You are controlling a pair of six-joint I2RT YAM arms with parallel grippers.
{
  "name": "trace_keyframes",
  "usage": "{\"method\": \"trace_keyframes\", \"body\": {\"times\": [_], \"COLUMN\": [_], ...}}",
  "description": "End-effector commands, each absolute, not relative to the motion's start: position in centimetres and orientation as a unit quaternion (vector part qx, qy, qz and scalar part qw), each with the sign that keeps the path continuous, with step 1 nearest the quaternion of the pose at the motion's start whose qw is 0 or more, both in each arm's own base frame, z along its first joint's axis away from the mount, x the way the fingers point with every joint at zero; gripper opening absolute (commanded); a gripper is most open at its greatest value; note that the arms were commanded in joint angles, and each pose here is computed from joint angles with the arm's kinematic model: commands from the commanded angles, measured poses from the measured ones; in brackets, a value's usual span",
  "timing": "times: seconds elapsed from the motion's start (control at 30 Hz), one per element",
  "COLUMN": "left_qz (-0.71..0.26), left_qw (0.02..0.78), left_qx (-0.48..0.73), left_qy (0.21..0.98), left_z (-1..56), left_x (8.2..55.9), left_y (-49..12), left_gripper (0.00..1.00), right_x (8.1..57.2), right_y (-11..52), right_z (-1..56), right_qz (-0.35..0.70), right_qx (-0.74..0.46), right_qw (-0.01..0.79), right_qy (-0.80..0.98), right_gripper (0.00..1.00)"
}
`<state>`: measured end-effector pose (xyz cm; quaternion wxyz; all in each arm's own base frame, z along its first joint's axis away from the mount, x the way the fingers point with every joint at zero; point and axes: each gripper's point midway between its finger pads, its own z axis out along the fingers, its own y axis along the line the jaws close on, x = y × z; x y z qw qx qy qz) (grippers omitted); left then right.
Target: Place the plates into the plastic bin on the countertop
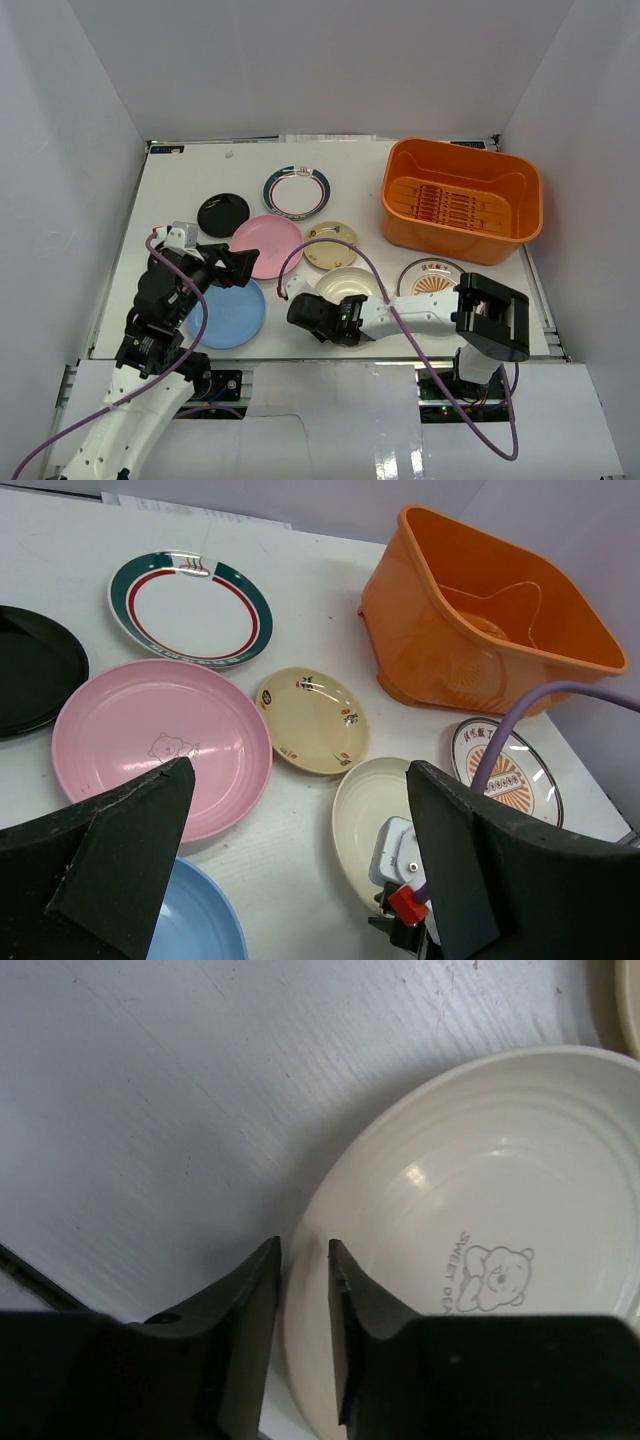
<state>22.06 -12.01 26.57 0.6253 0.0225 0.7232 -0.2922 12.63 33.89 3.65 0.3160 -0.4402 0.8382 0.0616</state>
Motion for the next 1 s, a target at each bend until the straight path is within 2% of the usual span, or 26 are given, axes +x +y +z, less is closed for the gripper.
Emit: {"method": "trace_keyframes", "body": {"times": [0.0, 0.03, 0.13, 0.23, 0.5, 0.67, 0.7, 0.8, 0.97], "left_qz": [-0.292, -0.292, -0.292, -0.292, -0.292, -0.296, -0.297, -0.301, -0.308], "left_qw": [0.641, 0.641, 0.641, 0.642, 0.645, 0.643, 0.641, 0.639, 0.633], "left_qx": [0.016, 0.016, 0.017, 0.016, 0.016, 0.018, 0.020, 0.023, 0.030], "left_qy": [0.710, 0.710, 0.710, 0.708, 0.706, 0.707, 0.707, 0.708, 0.710], "left_z": [28.3, 28.3, 28.3, 28.4, 28.6, 28.5, 28.5, 28.4, 28.2], "left_x": [22.0, 22.0, 21.9, 21.9, 21.8, 21.8, 21.8, 21.7, 21.7], "left_y": [-11.6, -11.6, -11.6, -11.6, -11.5, -11.6, -11.7, -11.8, -12.3], "left_gripper": [0.98, 0.98, 0.98, 0.98, 0.98, 0.98, 0.98, 0.98, 0.98], "right_x": [13.1, 13.2, 13.3, 13.2, 13.7, 20.9, 24.5, 31.4, 39.7], "right_y": [35.3, 35.4, 35.8, 35.6, 35.6, 30.8, 28.4, 23.3, 17.7], "right_z": [4.2, 4.3, 5.7, 9.1, 25.4, 32.3, 32.5, 33.5, 32.2], "right_qz": [0.075, 0.076, 0.083, 0.094, 0.193, 0.102, 0.080, 0.046, 0.007], "right_qx": [-0.435, -0.434, -0.428, -0.418, -0.358, -0.295, -0.261, -0.204, -0.156], "right_qw": [0.332, 0.332, 0.342, 0.359, 0.465, 0.555, 0.559, 0.576, 0.575], "right_qy": [0.834, 0.834, 0.833, 0.829, 0.787, 0.771, 0.783, 0.790, 0.803], "right_gripper": [0.29, 0.21, 0.08, 0.08, 0.08, 0.08, 0.08, 0.08, 0.08]}}
